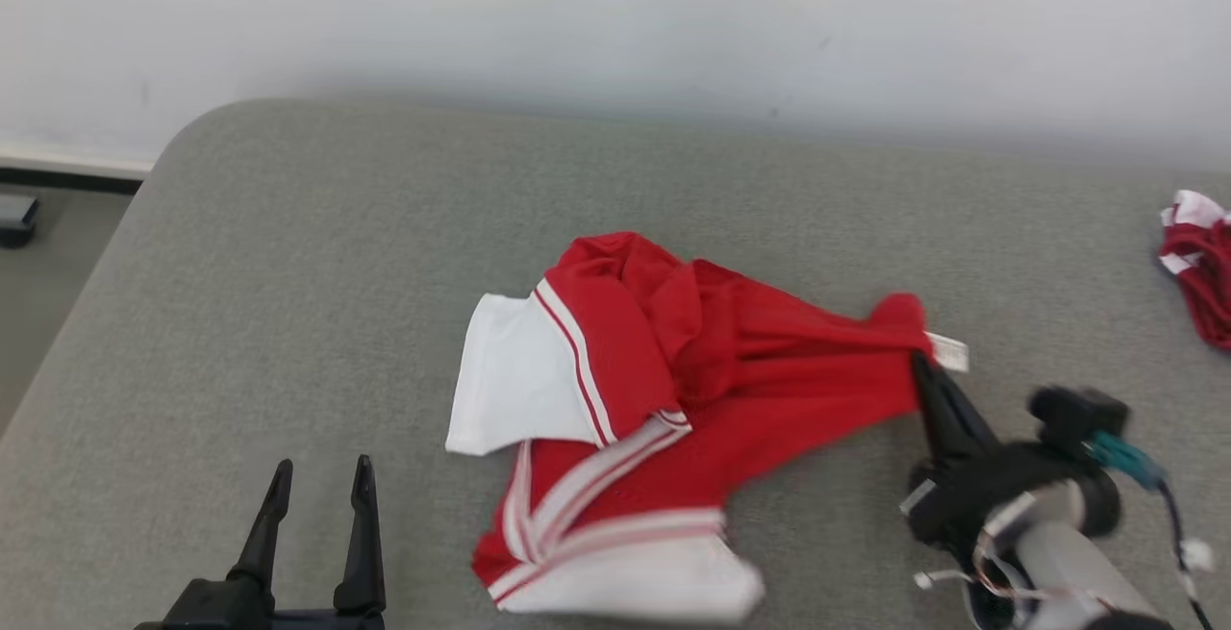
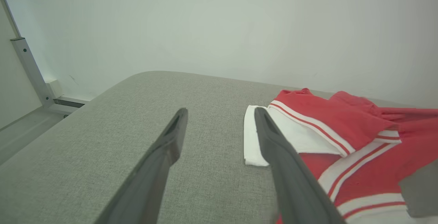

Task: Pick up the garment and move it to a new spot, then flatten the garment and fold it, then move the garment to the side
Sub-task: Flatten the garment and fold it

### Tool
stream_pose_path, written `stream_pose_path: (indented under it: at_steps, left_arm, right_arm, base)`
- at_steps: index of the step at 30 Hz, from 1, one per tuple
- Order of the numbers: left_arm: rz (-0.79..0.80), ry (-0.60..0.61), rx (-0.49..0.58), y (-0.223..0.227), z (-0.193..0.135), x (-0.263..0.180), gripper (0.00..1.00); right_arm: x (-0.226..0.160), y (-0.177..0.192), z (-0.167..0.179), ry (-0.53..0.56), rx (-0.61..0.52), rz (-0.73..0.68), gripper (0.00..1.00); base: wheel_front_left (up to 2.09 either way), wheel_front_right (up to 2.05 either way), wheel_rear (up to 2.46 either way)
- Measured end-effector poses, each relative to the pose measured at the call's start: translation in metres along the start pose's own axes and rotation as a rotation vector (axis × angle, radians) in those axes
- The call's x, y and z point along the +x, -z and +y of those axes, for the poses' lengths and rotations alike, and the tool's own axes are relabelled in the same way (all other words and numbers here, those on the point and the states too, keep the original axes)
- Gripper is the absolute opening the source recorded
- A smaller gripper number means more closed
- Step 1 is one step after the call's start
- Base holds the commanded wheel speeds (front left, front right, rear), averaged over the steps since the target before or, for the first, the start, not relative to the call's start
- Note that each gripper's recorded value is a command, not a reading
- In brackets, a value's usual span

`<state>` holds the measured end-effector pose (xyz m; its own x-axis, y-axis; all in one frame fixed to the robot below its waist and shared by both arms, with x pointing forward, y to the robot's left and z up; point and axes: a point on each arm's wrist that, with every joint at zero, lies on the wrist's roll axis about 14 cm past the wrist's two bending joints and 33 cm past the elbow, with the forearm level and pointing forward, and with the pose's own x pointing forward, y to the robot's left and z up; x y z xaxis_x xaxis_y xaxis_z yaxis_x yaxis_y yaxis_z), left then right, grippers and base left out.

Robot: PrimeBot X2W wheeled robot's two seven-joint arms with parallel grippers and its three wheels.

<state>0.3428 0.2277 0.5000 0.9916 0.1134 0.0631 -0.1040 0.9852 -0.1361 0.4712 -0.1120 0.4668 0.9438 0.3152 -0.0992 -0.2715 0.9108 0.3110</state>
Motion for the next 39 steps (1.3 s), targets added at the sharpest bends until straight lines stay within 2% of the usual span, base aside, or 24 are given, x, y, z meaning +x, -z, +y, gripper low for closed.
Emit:
stream_pose_path:
  at_steps: [5,8,9,10,14,19,25,29,39]
  left_arm:
    - [-0.004,0.041,-0.01,-0.001,-0.015,0.001,1.0]
    - [-0.01,0.049,-0.012,-0.002,-0.017,0.0,1.0]
    - [-0.012,0.051,-0.012,-0.003,-0.018,0.0,1.0]
    - [-0.013,0.053,-0.013,-0.003,-0.019,0.0,1.0]
    - [-0.015,0.056,-0.013,-0.004,-0.02,0.0,1.0]
    - [-0.014,0.055,-0.013,-0.003,-0.018,-0.002,1.0]
    - [-0.013,0.048,-0.013,-0.003,-0.017,-0.005,1.0]
    - [-0.015,0.03,-0.015,-0.004,-0.012,-0.008,1.0]
    - [-0.012,-0.005,-0.012,-0.004,-0.003,-0.01,1.0]
  right_arm:
    - [-0.05,0.007,-0.043,0.135,0.034,-0.025,0.0]
    - [-0.074,0.023,-0.055,0.192,0.052,0.003,0.0]
    - [-0.081,0.03,-0.058,0.205,0.048,0.021,0.44]
    - [-0.087,0.032,-0.06,0.214,0.037,0.027,1.0]
    - [-0.086,0.008,-0.06,0.209,-0.017,-0.051,1.0]
    - [-0.074,-0.011,-0.024,0.1,-0.091,-0.099,1.0]
    - [-0.063,0.014,0.032,-0.076,-0.157,0.026,1.0]
    - [-0.061,0.035,0.054,-0.164,-0.208,0.114,1.0]
    - [-0.048,0.061,0.055,-0.289,-0.459,0.258,1.0]
  base:
    - [0.0,0.0,0.0]
    - [0.0,0.0,0.0]
    - [0.0,0.0,0.0]
    - [0.0,0.0,0.0]
    - [0.0,0.0,0.0]
    - [0.0,0.0,0.0]
    - [0.0,0.0,0.0]
    - [0.0,0.0,0.0]
    - [0.0,0.0,0.0]
